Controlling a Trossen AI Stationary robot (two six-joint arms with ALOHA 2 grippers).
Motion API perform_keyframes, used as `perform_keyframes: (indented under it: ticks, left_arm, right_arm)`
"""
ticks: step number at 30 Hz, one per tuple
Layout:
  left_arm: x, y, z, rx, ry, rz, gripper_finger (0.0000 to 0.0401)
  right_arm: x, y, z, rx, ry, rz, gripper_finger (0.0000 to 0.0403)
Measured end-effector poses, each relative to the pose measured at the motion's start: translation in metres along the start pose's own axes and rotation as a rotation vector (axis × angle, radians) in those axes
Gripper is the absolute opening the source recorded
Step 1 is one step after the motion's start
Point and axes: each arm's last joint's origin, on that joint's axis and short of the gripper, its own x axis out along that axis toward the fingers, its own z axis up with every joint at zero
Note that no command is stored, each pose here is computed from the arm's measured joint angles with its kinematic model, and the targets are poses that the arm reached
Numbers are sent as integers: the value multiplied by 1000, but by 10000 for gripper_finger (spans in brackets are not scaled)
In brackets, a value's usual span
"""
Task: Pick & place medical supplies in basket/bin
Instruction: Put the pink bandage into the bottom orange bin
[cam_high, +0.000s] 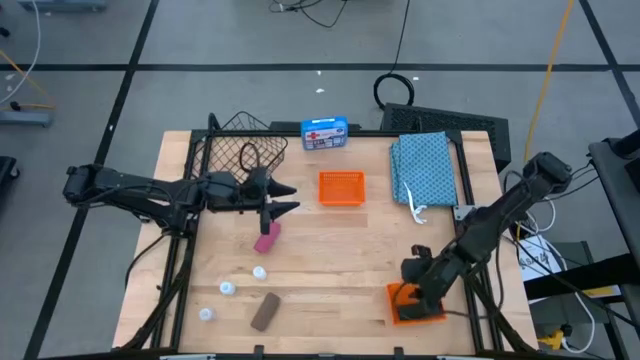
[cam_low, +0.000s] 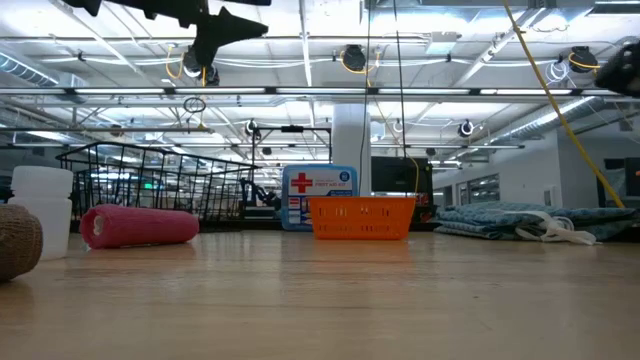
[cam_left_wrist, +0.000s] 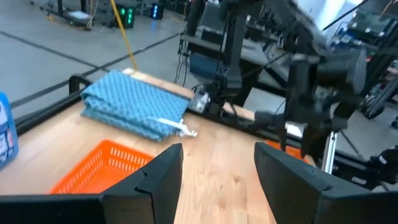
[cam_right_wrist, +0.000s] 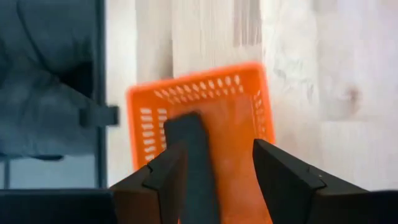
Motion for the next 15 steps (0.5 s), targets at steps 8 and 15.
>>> perform_keyframes:
  ticks: [8, 15]
  left_arm:
    - [-1, 2, -11, -48, 126, -2, 209]
    - [-4, 3, -27, -125, 316, -33, 209]
  right_arm:
    - [-32, 1, 17, -245, -415, -112, 171]
    - [-63, 9, 32, -456, -728, -188, 171]
